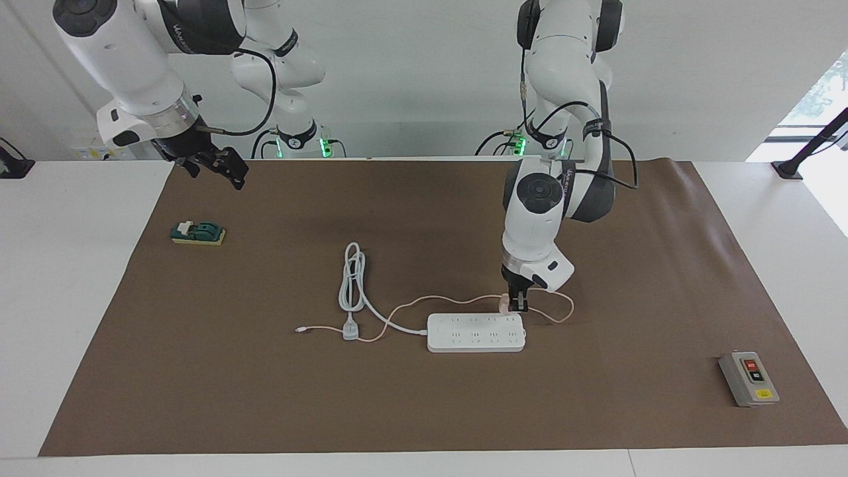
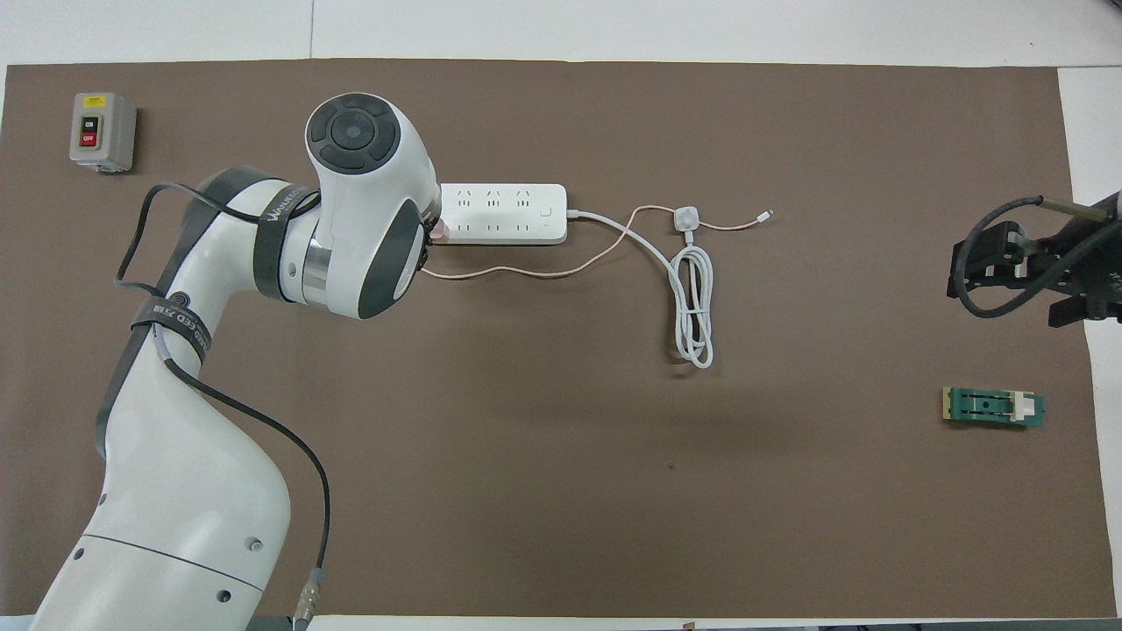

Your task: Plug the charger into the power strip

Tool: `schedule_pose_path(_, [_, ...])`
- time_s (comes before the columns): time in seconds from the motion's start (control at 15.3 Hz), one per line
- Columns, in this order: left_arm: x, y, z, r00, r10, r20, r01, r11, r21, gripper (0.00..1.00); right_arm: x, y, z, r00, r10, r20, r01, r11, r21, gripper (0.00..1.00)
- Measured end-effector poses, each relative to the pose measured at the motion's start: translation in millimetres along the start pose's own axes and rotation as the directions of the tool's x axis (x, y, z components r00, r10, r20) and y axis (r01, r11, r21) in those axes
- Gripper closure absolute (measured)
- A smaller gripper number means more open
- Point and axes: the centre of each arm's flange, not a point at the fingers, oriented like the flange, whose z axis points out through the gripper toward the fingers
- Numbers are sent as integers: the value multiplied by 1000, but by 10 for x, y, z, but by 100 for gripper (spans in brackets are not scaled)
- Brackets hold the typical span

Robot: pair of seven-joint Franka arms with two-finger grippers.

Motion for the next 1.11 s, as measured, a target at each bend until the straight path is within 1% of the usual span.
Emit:
schedule_pose_path(0.26, [-2, 2, 86, 1000, 5, -8, -5, 1000, 10, 68, 0, 0, 0, 1000, 0, 0, 0, 1000, 0, 0])
schedule_pose_path(1.11, [46, 44, 90, 1000, 15, -16, -15, 1000, 9, 68, 0, 0, 0, 1000, 0, 0, 0, 1000, 0, 0])
